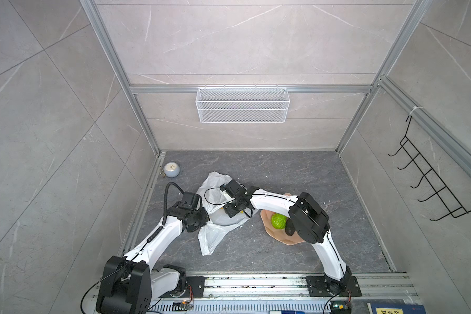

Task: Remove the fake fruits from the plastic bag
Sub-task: 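Reach the right gripper back into the white bag, then grasp the yellow banana in the bag and lift it out with the right gripper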

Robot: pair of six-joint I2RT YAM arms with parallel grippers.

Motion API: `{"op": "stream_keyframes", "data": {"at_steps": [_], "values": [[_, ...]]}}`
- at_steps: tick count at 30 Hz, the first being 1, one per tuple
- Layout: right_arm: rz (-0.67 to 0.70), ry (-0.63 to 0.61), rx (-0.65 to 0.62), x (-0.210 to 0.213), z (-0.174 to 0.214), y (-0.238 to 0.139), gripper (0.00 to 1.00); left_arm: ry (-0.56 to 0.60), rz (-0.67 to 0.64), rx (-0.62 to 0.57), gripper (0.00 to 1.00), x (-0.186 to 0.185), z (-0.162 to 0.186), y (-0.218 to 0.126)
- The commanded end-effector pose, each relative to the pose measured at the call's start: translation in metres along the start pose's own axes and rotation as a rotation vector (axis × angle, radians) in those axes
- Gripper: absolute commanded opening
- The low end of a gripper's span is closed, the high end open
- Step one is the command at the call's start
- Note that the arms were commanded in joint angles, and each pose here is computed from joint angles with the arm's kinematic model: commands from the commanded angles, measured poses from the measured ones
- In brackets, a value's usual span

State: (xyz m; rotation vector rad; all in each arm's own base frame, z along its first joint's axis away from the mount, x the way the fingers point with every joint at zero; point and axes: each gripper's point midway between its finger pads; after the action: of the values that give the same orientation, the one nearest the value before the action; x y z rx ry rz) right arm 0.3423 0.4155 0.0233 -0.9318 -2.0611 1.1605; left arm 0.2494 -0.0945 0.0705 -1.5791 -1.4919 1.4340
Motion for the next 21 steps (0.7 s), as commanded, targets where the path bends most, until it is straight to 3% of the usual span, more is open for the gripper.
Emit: {"op": "stream_keyframes", "data": {"at_steps": [1, 10, 15, 21], "values": [[-0.015, -0.022, 0.051, 0.004, 0.018, 0.006, 0.56, 0.025, 0.016, 0.001, 0.08, -0.004, -0.001, 0.001], [0.014, -0.056, 0.01, 0.013, 0.025, -0.012, 0.29, 0.022, 0.011, 0.001, 0.08, -0.003, -0.001, 0.002], [0.059, -0.01, -0.044, 0.006, 0.025, -0.032, 0.23, 0.019, -0.005, -0.002, 0.08, -0.001, -0.002, 0.001], [0.059, 0.039, -0.083, 0.002, 0.035, -0.062, 0.23, 0.009, -0.023, -0.013, 0.08, 0.002, -0.004, -0.001]]}}
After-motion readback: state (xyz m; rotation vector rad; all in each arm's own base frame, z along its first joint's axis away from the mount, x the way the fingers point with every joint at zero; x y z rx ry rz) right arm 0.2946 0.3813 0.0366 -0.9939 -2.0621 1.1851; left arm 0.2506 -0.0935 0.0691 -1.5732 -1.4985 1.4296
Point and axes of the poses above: each gripper's point midway between its finger pads, its own y axis out along the fingers, its own x axis along the line the jaws close on, z = x × y, and after that the axes turned 9 degrees about y, right-handed
